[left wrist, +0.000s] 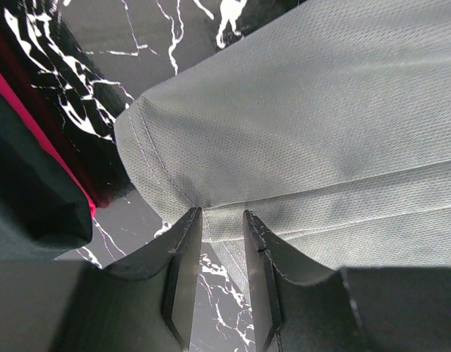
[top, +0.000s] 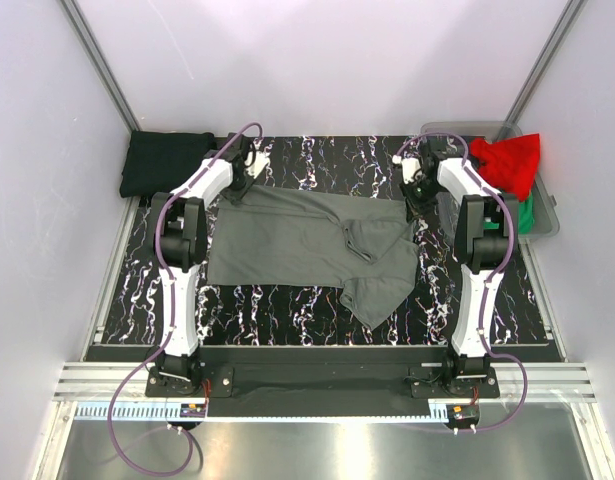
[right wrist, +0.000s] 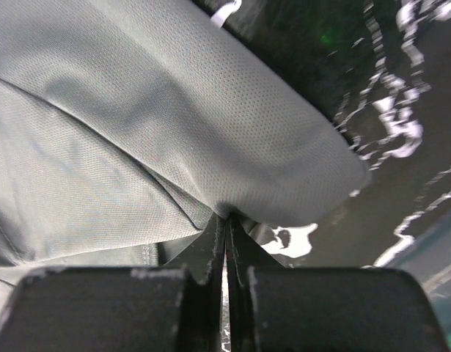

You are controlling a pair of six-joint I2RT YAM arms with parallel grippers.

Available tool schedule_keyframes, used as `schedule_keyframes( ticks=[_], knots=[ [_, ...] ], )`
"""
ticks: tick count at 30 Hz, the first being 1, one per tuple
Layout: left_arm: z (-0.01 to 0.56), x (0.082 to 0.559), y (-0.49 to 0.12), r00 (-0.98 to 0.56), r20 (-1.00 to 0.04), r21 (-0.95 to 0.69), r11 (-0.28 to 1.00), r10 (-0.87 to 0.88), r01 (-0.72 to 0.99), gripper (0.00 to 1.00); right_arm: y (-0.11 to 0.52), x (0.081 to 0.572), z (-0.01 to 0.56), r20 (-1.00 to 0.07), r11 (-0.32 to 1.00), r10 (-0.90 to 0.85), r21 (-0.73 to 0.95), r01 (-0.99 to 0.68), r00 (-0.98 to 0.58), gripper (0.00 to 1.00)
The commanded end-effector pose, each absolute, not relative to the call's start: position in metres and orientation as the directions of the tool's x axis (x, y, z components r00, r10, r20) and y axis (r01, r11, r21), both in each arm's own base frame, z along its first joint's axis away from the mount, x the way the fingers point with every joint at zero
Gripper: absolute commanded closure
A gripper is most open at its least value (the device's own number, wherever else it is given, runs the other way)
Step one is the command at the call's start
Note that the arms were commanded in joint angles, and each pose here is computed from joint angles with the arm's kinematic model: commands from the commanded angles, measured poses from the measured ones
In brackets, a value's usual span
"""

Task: Fold and stack the t-shirts
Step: Fold the tshirt

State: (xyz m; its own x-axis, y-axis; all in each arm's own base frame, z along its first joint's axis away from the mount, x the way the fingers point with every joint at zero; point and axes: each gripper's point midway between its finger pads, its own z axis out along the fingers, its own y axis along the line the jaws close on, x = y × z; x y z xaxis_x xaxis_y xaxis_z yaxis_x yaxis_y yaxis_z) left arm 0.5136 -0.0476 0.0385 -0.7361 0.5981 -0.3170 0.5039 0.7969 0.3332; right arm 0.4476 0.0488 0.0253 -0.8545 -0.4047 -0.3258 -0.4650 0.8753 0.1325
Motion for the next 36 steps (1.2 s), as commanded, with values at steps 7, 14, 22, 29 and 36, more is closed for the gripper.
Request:
schedule_keyframes(
  ticks=[7,14,22,29,36],
  knots=[
    [0.037,0.522,-0.038,-0.733,-0.324,0.369,0.794,0.598,0.484,0.67,0.043,0.487,0.060,-0.437,0.881,-0.395,0.070,-0.469,-0.808,0.98],
    [0.035,0.529,-0.034,-0.732,-0.318,0.387,0.787,0.603,0.480,0.59,0.045,0.485,0.060,-0.438,0.877,-0.394,0.083,-0.473,-0.808,0.98],
    [0.020,0.532,-0.029,-0.734,-0.292,0.383,0.778,0.613,0.497,0.71,0.049,0.488,0.061,-0.443,0.872,-0.403,0.079,-0.482,-0.801,0.98],
    [0.036,0.533,-0.025,-0.737,-0.317,0.407,0.788,0.597,0.463,1.00,0.054,0.490,0.061,-0.447,0.865,-0.417,0.073,-0.497,-0.791,0.98],
    [0.066,0.524,-0.020,-0.737,-0.353,0.425,0.801,0.576,0.422,1.00,0.055,0.508,0.063,-0.472,0.864,-0.419,0.055,-0.500,-0.776,0.98]
  ],
)
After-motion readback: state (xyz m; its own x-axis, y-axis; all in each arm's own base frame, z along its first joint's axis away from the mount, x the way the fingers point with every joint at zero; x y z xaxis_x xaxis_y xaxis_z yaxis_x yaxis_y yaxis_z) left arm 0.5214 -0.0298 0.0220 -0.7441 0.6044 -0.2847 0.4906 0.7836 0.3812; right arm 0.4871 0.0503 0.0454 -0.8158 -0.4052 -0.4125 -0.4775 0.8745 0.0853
